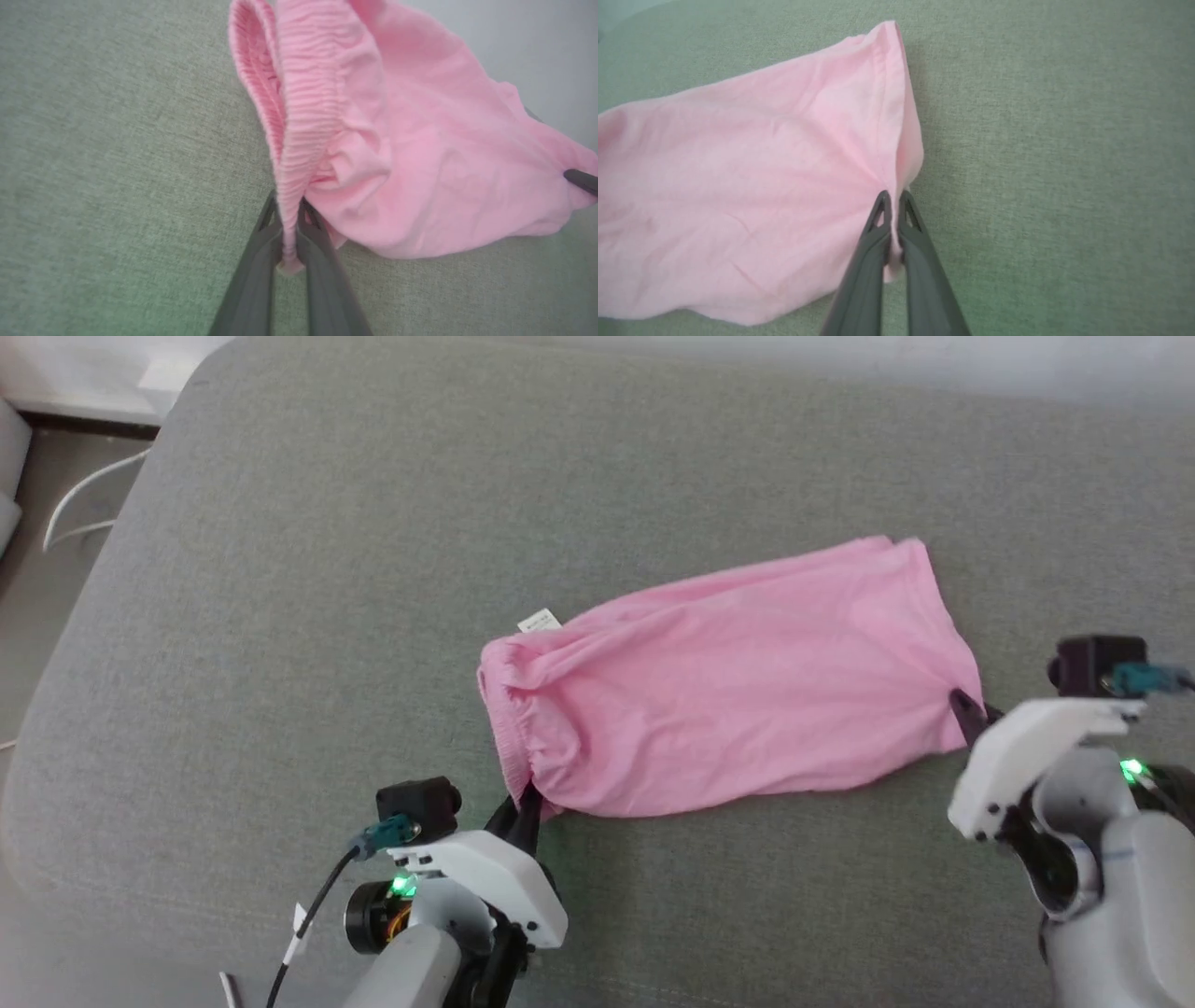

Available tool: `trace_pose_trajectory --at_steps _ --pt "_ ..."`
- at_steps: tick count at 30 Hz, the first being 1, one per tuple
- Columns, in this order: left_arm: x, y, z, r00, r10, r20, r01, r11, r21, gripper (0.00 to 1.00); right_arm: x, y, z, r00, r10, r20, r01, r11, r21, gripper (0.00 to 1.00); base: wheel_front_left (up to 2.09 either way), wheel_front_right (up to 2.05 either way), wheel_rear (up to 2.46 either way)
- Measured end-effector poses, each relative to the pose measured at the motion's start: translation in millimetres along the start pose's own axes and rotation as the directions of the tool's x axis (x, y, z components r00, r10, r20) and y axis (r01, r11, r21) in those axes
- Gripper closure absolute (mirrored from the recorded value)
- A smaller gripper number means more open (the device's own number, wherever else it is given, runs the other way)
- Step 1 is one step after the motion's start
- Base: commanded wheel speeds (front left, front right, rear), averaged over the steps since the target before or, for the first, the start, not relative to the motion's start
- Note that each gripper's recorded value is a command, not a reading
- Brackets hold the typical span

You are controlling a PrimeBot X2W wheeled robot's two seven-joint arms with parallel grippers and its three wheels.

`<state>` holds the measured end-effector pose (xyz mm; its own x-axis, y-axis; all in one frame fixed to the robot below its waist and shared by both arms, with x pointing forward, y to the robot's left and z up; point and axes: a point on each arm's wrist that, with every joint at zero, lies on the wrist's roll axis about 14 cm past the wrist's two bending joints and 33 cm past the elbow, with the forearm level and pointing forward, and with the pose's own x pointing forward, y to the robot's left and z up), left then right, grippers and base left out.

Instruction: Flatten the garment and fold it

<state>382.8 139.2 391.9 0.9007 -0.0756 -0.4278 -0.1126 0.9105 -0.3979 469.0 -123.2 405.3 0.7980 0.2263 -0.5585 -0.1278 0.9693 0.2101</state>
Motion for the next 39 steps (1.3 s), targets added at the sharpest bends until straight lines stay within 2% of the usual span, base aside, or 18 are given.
trace_pose_trajectory --at_steps 6,12,19,20,21,22,24,31,35,39 --pt "-6 -7 2 0.999 -0.039 -0.008 0.039 0.999 0.016 1.00 -45 -16 -4 0.997 -0.019 0.078 0.013 0.997 0.070 1.00 0.00 0.00 0.00" --pt "-9 -15 3 0.997 -0.072 -0.021 0.072 0.997 0.036 1.00 -86 -36 -26 0.995 -0.071 0.071 0.062 0.991 0.115 1.00 0.00 0.00 0.00" --pt "-10 -25 -1 0.994 -0.097 -0.054 0.100 0.994 0.054 1.00 -100 -49 -50 0.993 -0.112 0.033 0.106 0.984 0.144 1.00 0.00 0.00 0.00" --pt "-11 -26 -2 0.993 -0.100 -0.060 0.103 0.993 0.053 1.00 -100 -50 -54 0.993 -0.115 0.027 0.110 0.983 0.149 0.94 0.00 0.00 0.00" --pt "-11 -26 -3 0.993 -0.102 -0.065 0.105 0.993 0.052 1.00 -99 -51 -57 0.993 -0.120 0.023 0.115 0.982 0.152 0.51 0.00 0.00 0.00" --pt "-11 -26 -3 0.993 -0.100 -0.064 0.103 0.993 0.051 0.72 -98 -52 -59 0.992 -0.125 0.020 0.120 0.981 0.151 0.00 0.00 0.00 0.00" --pt "-11 -27 -2 0.993 -0.101 -0.063 0.104 0.993 0.049 0.00 -95 -55 -57 0.990 -0.137 0.042 0.130 0.981 0.142 0.00 0.00 0.00 0.00" --pt "-13 -30 15 0.994 -0.110 0.024 0.109 0.993 0.043 0.00 -88 -55 -22 0.962 -0.147 0.229 0.117 0.983 0.139 0.00 0.00 0.00 0.00" --pt "-15 -25 47 0.978 -0.094 0.188 0.085 0.995 0.055 0.00 -85 -55 -1 0.939 -0.148 0.309 0.112 0.985 0.130 0.00 0.00 0.00 0.00" --pt "-18 -16 77 0.940 -0.077 0.332 0.049 0.995 0.092 0.00 -73 -54 8 0.937 -0.146 0.318 0.115 0.987 0.115 0.00 0.00 0.00 0.00"
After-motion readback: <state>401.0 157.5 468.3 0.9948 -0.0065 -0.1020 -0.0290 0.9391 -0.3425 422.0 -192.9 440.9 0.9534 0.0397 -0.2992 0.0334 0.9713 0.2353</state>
